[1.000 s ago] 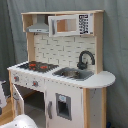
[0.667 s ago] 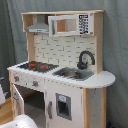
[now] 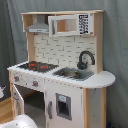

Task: Play with the kitchen

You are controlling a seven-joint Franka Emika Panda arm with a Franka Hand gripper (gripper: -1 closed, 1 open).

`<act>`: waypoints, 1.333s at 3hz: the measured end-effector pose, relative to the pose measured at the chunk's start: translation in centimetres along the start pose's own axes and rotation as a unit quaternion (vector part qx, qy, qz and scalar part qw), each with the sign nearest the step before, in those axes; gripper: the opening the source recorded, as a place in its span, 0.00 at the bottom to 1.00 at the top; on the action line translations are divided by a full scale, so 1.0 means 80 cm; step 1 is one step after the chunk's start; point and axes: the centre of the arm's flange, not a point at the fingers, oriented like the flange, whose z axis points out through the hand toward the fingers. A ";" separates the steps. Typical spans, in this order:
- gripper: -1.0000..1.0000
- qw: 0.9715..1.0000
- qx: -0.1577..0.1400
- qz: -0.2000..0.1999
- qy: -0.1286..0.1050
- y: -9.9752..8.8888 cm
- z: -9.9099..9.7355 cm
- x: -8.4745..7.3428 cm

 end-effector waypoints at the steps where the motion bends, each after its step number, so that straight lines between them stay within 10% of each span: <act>1: 1.00 0.999 0.006 -0.043 -0.003 0.010 0.000 0.004; 4: 1.00 0.988 0.020 -0.155 -0.015 0.059 0.015 0.015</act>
